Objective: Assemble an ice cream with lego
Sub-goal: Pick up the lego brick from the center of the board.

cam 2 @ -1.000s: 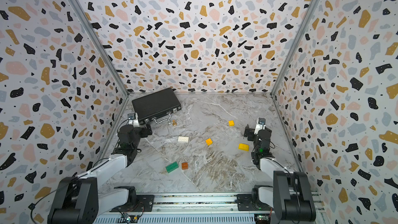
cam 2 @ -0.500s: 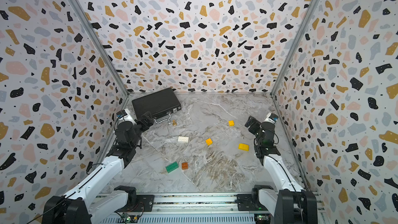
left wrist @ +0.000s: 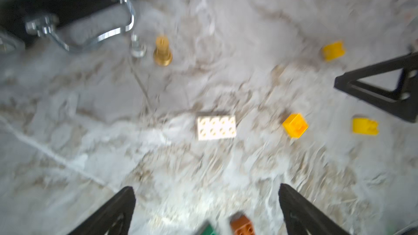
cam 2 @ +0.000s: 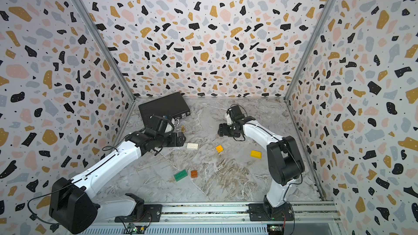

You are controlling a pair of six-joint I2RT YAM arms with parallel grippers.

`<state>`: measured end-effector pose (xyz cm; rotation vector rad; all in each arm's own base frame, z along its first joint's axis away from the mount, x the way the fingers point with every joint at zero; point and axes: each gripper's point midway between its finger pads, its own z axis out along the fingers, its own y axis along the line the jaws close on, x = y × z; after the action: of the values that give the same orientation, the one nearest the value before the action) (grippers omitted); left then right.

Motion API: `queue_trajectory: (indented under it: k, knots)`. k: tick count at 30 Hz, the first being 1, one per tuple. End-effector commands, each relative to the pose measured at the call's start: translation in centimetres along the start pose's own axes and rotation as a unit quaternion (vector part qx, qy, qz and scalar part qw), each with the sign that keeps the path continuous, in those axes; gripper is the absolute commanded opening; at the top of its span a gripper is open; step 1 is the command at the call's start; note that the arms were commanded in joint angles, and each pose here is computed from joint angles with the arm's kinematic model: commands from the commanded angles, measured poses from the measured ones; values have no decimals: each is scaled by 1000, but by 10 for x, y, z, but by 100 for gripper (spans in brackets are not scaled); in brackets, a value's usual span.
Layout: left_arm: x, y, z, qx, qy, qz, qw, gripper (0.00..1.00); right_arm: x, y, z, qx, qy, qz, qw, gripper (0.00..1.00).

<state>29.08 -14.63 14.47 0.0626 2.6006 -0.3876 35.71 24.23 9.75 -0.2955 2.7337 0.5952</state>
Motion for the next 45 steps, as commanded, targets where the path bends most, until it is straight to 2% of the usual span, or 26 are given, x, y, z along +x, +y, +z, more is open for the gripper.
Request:
queue_trajectory:
  k: [1, 4, 6, 12, 17, 20, 27, 39, 42, 45]
  knots:
    - [16, 23, -16, -48, 9, 0, 999, 99, 56, 2, 4, 35, 119, -41, 991, 75]
    - [1, 26, -34, -55, -44, -5, 998, 99, 60, 3, 13, 37, 138, -37, 989, 69]
    - [1, 24, -37, -41, -49, -16, 998, 99, 58, 11, 16, 38, 143, -48, 988, 68]
    - [-2, 31, -46, -49, -63, -56, 995, 100, 40, 70, 24, -30, 110, -149, 982, 73]
    - [-4, 42, -53, -75, -68, -82, 991, 99, 30, 102, 32, -72, 66, -258, 961, 84]
    - [-5, 44, -57, -74, -78, -90, 990, 99, 23, 110, 35, -82, 61, -285, 953, 85]
    - [-8, 48, -64, -73, -88, -102, 988, 99, 31, 134, 56, -109, 97, -346, 927, 86]
    - [-10, 47, -69, -66, -96, -104, 988, 99, 27, 134, 103, -43, 116, -409, 904, 83]
    - [-10, 47, -70, -66, -99, -103, 988, 99, 25, 133, 112, -16, 113, -422, 900, 80]
    - [-10, 46, -71, -64, -100, -104, 987, 99, 22, 133, 114, -6, 99, -427, 899, 71]
